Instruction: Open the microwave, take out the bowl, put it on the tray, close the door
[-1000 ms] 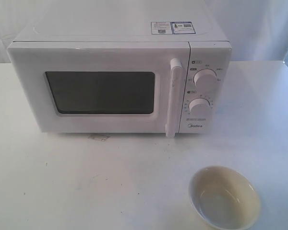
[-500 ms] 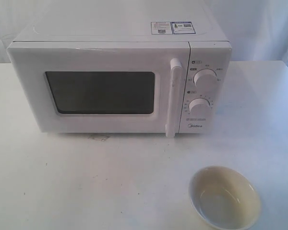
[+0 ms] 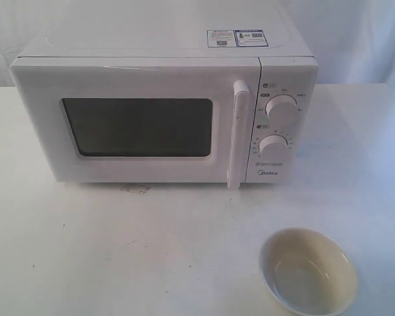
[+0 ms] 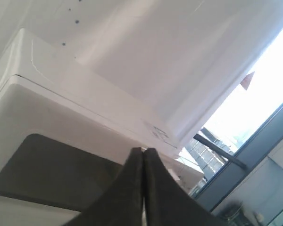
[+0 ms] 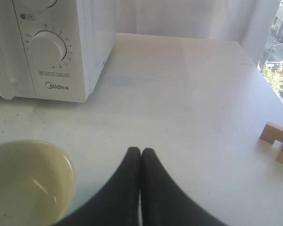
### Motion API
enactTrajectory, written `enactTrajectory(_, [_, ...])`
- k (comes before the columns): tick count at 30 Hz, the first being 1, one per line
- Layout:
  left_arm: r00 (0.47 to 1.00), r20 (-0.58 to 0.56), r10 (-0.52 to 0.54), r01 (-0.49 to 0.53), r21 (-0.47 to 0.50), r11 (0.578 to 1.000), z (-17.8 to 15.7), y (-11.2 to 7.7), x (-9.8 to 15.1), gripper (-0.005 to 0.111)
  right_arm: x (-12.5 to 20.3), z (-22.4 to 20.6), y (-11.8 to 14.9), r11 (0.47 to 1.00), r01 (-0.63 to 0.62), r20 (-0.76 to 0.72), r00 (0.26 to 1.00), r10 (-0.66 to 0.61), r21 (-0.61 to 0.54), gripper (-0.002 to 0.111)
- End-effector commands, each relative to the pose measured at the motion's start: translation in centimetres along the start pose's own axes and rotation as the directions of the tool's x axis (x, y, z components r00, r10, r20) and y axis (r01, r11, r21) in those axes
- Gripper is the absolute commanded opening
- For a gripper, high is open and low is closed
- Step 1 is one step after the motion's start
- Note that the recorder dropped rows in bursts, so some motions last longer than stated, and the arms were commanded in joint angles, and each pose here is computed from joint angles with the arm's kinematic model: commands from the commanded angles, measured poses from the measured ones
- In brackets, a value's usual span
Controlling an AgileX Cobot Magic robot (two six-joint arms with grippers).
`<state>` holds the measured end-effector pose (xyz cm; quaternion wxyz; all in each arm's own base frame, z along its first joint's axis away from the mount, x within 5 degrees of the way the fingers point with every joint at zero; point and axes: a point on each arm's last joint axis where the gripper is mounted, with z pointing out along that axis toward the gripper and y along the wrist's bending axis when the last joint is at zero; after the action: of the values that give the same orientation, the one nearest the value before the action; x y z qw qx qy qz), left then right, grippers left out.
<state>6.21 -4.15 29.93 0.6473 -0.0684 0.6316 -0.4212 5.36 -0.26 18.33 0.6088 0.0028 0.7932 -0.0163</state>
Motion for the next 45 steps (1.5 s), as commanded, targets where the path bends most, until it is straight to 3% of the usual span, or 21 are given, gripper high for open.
enactTrajectory(1, [0.995, 0.036, -0.096, 0.096, 0.008, 0.995, -0.1, 0.0, -0.2, 0.000, 0.2, 0.0, 0.0, 1.000, -0.001, 0.000, 1.000, 0.001, 0.008, 0.000])
enactTrajectory(7, [0.990, 0.120, -0.070, 0.079, -0.063, 0.995, -0.7, 0.4, -0.8, 0.000, 0.2, 0.0, 0.0, 1.000, -0.001, 0.000, 1.000, 0.001, 0.008, 0.000])
enactTrajectory(12, [0.973, 0.090, 0.214, -0.197, -0.165, 0.966, -2.2, 0.9, 0.1, 0.000, 0.2, 0.0, 0.0, 1.000, -0.001, 0.000, 1.000, 0.001, 0.008, 0.000])
enactTrajectory(15, [0.970, 0.052, 0.237, -0.223, -0.194, 0.955, -2.8, 1.1, 0.7, 0.000, 0.2, 0.0, 0.0, 1.000, -0.001, 0.000, 1.000, 0.001, 0.008, 0.000])
enactTrajectory(26, [0.843, -0.150, 0.517, -0.537, -0.299, 0.789, -3.7, 3.0, 2.1, 0.000, 0.2, 0.0, 0.0, 1.000, -0.001, 0.000, 1.000, 0.001, 0.008, 0.000])
enactTrajectory(31, [0.813, -0.279, 0.511, -0.580, -0.324, 0.747, -3.8, 5.7, 4.5, 0.000, 0.2, 0.0, 0.0, 1.000, -0.001, 0.000, 1.000, 0.001, 0.008, 0.000])
enactTrajectory(36, [0.863, -0.352, 0.362, -0.490, -0.411, 0.769, -4.4, 8.6, 7.1, 0.000, 0.2, 0.0, 0.0, 1.000, -0.001, 0.000, 1.000, 0.001, 0.008, 0.000])
enactTrajectory(39, [0.873, -0.374, 0.313, -0.467, -0.453, 0.760, -4.7, 9.6, 7.9, 0.000, 0.2, 0.0, 0.0, 1.000, -0.001, 0.000, 1.000, 0.001, 0.008, 0.000])
enactTrajectory(45, [0.800, -0.457, 0.390, -0.587, -0.461, 0.665, -5.1, 10.2, 7.7, 0.000, 0.2, 0.0, 0.0, 1.000, -0.001, 0.000, 1.000, 0.001, 0.008, 0.000])
